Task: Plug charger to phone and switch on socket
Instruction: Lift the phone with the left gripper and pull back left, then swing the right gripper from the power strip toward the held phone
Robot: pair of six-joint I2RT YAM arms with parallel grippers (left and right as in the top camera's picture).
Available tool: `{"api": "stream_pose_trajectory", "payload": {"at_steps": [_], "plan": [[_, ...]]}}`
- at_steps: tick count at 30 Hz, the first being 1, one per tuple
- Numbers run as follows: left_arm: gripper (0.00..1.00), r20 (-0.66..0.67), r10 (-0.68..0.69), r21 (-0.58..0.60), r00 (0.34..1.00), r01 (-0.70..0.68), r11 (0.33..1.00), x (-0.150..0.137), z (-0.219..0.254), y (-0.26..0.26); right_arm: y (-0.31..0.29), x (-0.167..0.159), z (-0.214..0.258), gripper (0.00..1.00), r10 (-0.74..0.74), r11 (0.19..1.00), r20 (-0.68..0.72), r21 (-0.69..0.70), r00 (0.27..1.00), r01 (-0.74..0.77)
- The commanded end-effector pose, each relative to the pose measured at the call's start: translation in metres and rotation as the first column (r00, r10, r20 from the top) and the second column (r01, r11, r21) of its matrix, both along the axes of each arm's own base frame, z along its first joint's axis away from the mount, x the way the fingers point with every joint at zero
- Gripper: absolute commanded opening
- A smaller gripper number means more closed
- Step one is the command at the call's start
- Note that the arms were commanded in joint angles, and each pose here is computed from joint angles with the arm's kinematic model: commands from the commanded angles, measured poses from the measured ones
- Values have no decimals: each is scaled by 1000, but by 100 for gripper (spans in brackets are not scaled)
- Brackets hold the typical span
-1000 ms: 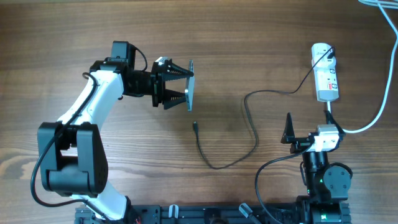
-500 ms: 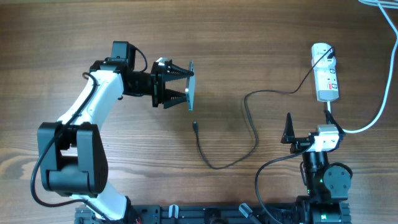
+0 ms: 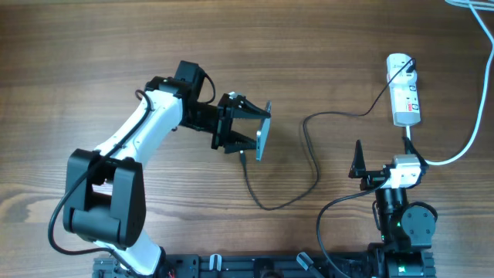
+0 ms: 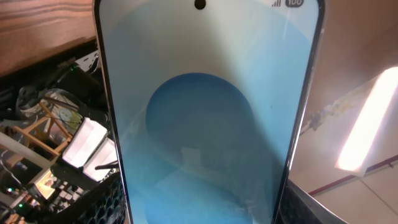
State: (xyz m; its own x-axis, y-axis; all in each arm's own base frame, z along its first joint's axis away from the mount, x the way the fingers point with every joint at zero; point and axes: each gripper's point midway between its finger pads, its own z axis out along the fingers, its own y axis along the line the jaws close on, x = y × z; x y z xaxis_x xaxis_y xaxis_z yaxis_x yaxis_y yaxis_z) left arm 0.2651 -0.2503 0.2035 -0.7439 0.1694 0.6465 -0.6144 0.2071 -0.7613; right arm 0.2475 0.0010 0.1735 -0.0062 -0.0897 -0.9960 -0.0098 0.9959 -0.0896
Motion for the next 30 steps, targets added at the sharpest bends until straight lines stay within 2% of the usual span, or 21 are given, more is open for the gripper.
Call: {"api": "stream_pose_trajectory", "payload": {"at_steps": [1, 5, 10, 14, 17, 20, 21, 23, 24, 27, 30], "plan": [[54, 42, 4, -63, 999, -1, 998, 0, 25, 1, -2, 0, 2, 100, -12, 1000, 11, 13, 1000, 12], [55, 54, 5, -62, 999, -2, 998, 1, 24, 1, -2, 0, 2, 100, -12, 1000, 11, 13, 1000, 12], [55, 73, 6, 12, 997, -6, 1000, 2, 11, 1, -2, 0, 2, 100, -13, 1000, 11, 13, 1000, 13], [56, 0, 11, 29, 1000, -11, 1000, 3, 11, 1, -2, 0, 2, 100, -12, 1000, 11, 13, 1000, 12], [56, 17, 10, 27, 1000, -11, 1000, 3, 11, 1, -2, 0, 4, 100, -12, 1000, 18, 13, 1000, 12], [52, 84, 9, 11, 996, -10, 1000, 7, 11, 0, 6, -1, 2, 100, 34, 999, 11, 41, 999, -34], [47, 131, 7, 17, 991, -10, 1000, 8, 8, 0, 18, -2, 3, 100, 104, 990, 11, 89, 994, -105], [45, 238, -2, 76, 971, -17, 997, 13, -6, 1, 48, -8, 7, 100, 276, 947, 24, 166, 961, -276], [45, 282, -8, 109, 959, -23, 994, 16, -13, 2, 53, -10, 8, 100, 307, 935, 17, 183, 952, -305], [46, 349, -17, 190, 937, -53, 980, 25, -29, 4, 53, -11, 19, 100, 304, 929, 17, 216, 952, -301], [46, 454, -26, 248, 890, -99, 964, 42, -41, 7, 53, -11, 50, 100, 305, 923, 9, 244, 952, -298]]}}
